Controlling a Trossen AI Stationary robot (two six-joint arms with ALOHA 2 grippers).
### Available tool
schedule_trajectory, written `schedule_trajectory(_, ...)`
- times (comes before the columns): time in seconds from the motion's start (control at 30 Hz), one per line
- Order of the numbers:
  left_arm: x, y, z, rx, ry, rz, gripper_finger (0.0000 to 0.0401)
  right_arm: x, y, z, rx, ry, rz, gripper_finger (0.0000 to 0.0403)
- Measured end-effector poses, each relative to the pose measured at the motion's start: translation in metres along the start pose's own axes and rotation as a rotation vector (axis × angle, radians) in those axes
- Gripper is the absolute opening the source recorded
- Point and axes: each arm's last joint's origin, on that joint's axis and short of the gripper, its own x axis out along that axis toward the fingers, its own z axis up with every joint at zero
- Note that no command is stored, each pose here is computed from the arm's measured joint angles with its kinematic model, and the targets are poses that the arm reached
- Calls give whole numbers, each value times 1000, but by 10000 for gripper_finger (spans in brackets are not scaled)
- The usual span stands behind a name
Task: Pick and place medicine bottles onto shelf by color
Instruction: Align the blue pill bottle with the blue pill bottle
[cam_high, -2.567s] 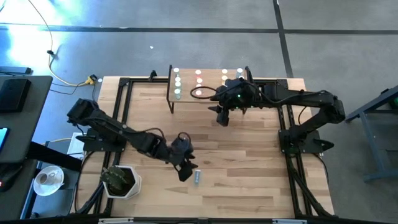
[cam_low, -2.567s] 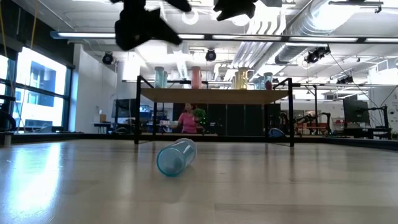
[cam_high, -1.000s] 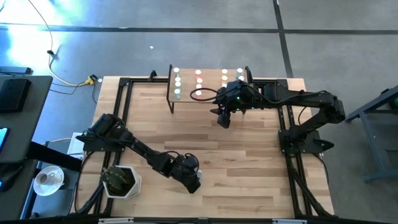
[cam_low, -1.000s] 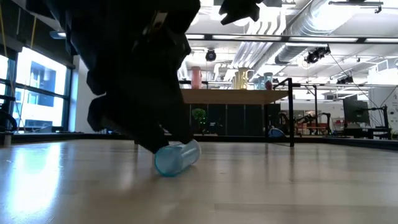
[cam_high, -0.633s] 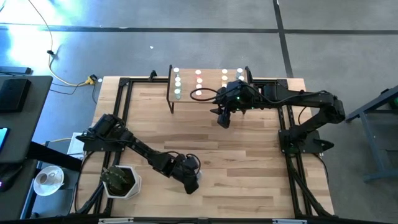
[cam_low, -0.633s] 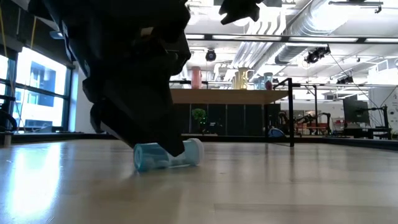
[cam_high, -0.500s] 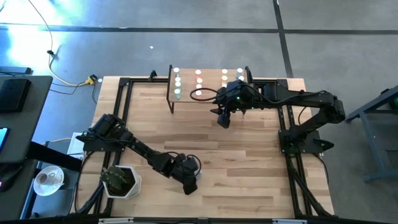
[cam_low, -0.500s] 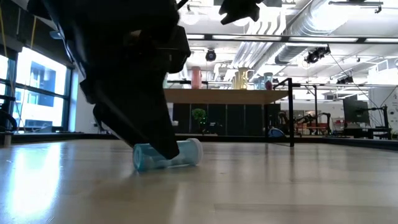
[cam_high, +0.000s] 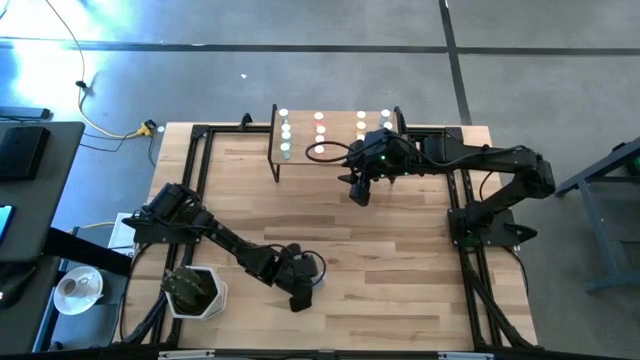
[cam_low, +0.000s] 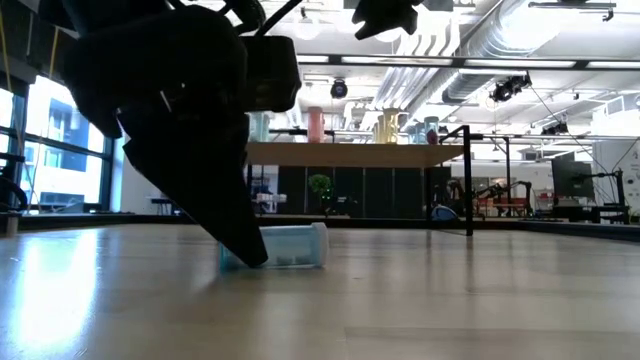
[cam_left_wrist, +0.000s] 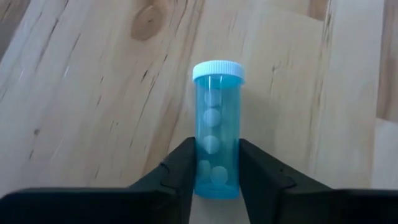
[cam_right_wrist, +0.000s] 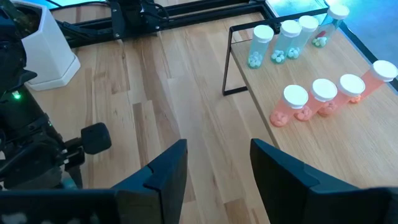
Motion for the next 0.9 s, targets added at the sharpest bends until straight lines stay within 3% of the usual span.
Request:
schedule_trajectory(0.57, 6, 10, 15, 51, -40, -52, 86, -37, -1, -3, 25, -20, 70, 167)
schedule_trajectory(0.9, 9, 22, 53, 81, -234, -204, 86, -73, 5, -16, 14, 33, 169, 167)
